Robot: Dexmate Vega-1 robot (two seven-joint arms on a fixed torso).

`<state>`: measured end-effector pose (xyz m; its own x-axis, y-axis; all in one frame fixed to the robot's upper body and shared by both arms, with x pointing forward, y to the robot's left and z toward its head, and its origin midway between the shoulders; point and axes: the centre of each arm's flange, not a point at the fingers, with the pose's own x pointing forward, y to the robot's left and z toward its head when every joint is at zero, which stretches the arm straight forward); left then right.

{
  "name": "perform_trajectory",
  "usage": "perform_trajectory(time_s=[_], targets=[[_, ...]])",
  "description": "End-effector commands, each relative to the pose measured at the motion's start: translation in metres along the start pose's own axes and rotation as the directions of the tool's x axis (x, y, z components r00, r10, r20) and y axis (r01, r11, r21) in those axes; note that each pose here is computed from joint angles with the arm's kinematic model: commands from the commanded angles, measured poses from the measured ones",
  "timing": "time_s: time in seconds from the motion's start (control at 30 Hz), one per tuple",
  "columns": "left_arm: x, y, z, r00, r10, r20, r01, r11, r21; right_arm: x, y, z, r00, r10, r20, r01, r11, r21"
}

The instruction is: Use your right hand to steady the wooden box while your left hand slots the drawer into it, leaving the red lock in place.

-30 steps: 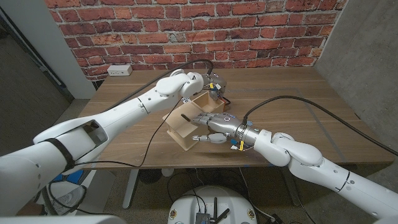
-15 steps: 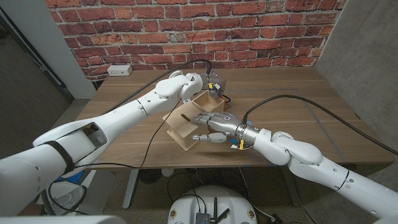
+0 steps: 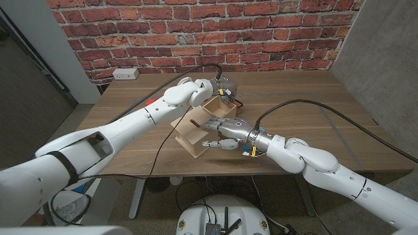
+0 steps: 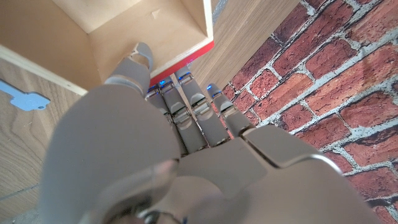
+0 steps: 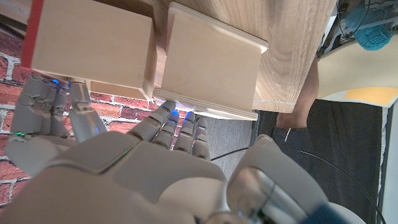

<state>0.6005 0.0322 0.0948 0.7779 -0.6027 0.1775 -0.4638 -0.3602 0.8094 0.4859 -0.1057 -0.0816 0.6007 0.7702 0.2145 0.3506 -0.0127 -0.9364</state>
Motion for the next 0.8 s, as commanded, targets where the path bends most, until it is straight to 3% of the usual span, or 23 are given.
perform_trajectory(time_s=[0.03, 0.8], targets=[[0.0, 0.002, 0.0, 0.999, 0.033, -0.013, -0.033, 0.999, -0.006, -0.001, 0.001, -0.001, 1.0, 0.002, 0.001, -0.002, 1.0, 0.007], [0.001, -0.008, 0.005, 1.0, 0.017, 0.006, -0.017, 0.999, -0.029, -0.002, 0.001, -0.003, 1.0, 0.003, -0.001, -0.003, 1.0, 0.013]])
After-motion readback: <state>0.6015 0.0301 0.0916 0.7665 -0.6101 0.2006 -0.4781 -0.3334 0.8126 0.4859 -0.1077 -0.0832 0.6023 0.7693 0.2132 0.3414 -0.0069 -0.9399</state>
